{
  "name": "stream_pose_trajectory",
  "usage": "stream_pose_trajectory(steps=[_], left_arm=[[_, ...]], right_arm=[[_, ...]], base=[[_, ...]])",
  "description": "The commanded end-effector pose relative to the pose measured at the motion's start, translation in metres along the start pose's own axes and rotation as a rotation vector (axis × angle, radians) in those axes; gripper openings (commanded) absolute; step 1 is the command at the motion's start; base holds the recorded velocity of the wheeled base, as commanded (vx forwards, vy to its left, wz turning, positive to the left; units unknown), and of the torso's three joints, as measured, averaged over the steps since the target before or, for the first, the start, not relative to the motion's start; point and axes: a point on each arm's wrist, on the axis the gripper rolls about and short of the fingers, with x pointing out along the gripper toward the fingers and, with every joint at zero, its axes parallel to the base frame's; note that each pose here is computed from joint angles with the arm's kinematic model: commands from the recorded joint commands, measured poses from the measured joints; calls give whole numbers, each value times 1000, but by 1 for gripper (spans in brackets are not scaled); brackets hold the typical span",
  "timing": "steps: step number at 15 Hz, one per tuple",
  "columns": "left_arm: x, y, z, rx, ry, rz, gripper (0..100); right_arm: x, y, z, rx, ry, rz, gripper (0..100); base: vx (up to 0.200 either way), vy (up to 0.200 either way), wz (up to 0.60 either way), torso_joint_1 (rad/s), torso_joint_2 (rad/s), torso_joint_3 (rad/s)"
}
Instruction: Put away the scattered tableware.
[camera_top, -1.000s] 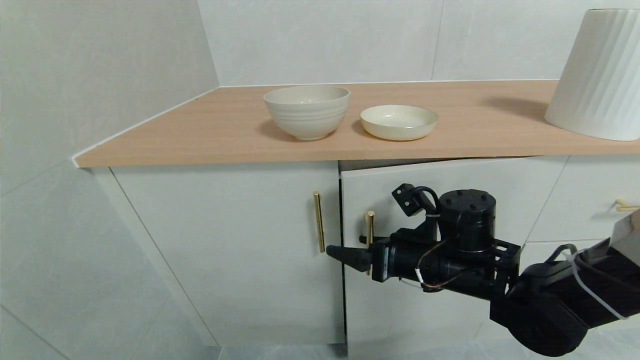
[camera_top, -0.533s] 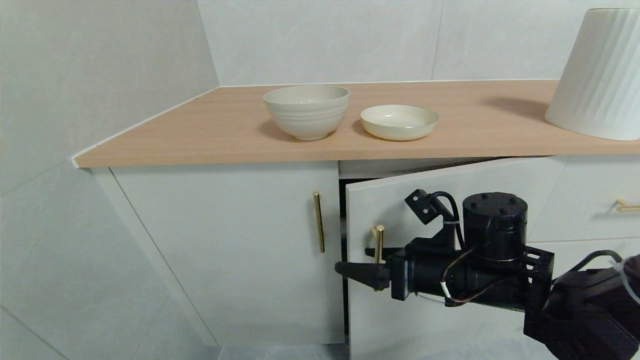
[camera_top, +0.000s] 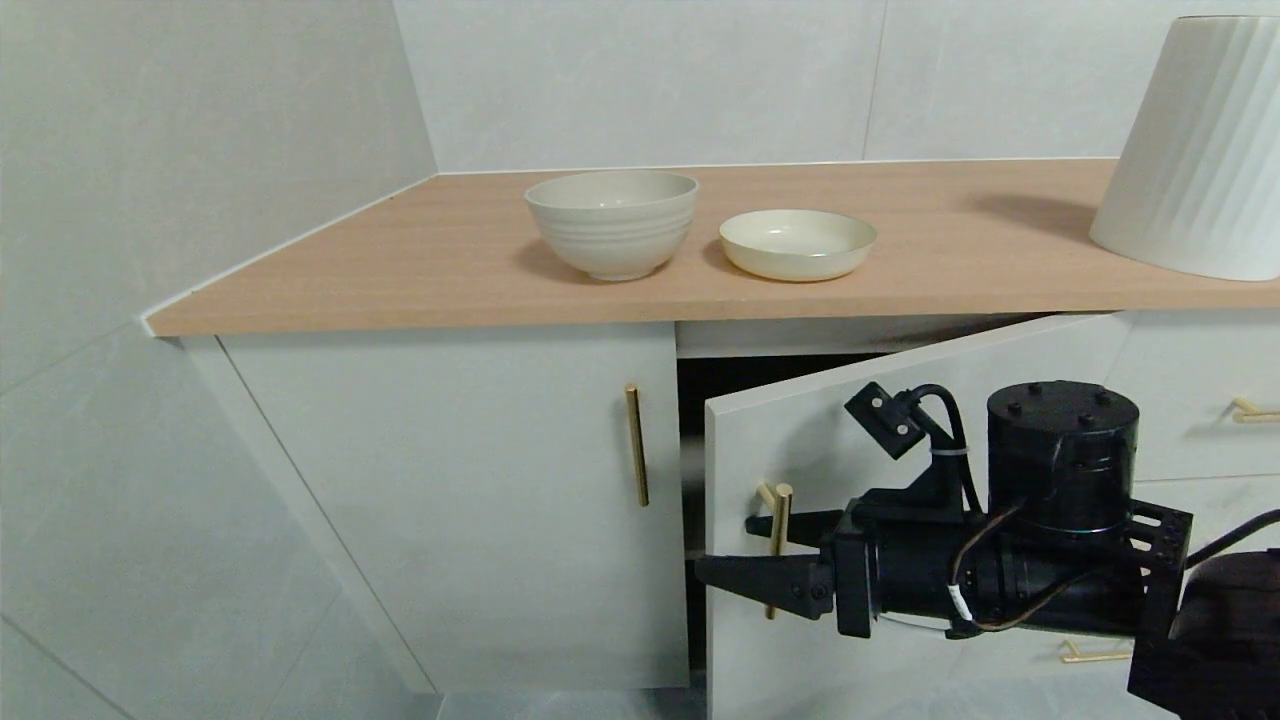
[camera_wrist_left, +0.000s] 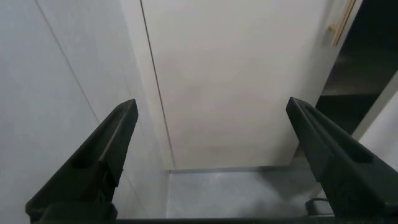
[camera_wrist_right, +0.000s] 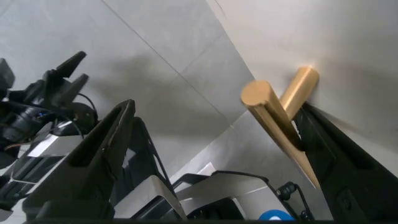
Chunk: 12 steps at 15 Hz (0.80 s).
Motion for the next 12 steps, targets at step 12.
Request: stream_pose_trajectory(steps=[12], left_arm=[[32, -6, 100, -53, 153, -460, 100]], right_arm=[[-11, 12, 1, -19, -21, 23, 100]], base=[[0, 0, 0, 0, 0, 0]])
